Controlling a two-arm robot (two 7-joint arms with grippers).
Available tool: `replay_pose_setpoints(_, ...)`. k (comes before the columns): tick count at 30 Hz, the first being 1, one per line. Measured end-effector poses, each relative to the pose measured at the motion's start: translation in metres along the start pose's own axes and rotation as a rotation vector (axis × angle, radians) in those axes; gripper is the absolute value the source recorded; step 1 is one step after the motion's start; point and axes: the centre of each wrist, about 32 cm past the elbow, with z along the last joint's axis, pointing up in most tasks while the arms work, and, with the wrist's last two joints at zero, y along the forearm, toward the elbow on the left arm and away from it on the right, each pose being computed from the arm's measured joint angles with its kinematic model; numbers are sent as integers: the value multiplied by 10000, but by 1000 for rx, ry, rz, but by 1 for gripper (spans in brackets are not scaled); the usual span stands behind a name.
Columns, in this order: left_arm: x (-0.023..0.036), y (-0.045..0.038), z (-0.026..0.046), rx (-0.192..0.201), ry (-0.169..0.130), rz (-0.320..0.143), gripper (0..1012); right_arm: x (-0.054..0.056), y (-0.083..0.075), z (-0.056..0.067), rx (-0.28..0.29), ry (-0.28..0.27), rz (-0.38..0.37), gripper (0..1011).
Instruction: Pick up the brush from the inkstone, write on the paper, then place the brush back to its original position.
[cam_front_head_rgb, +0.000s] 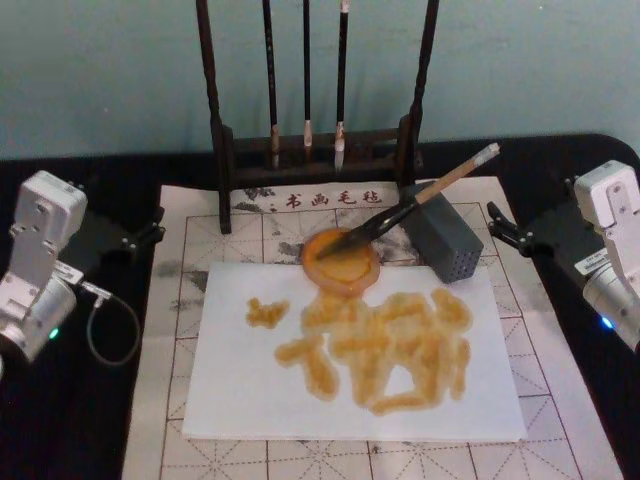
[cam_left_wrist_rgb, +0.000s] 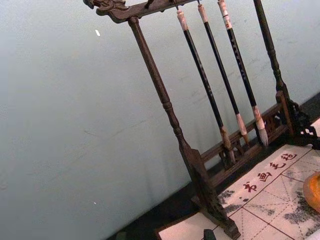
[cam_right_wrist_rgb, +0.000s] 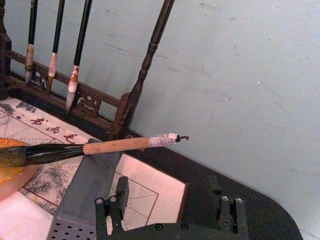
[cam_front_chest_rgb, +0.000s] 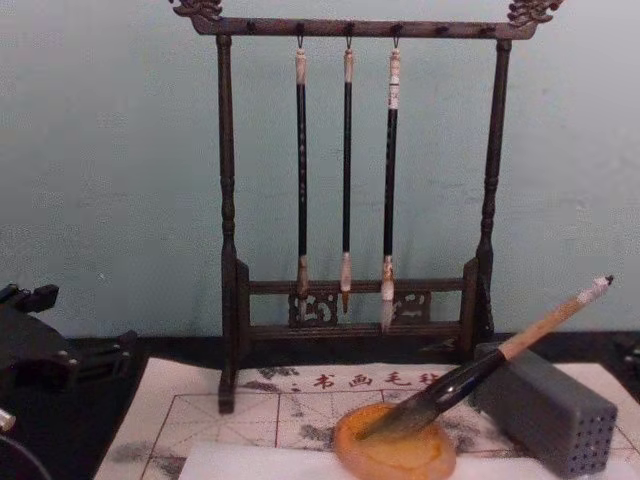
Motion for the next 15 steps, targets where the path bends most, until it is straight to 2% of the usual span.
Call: replay_pose_setpoints(15, 0, 0, 0, 0, 0, 0, 1001, 0, 0, 0, 0, 0, 0, 1003)
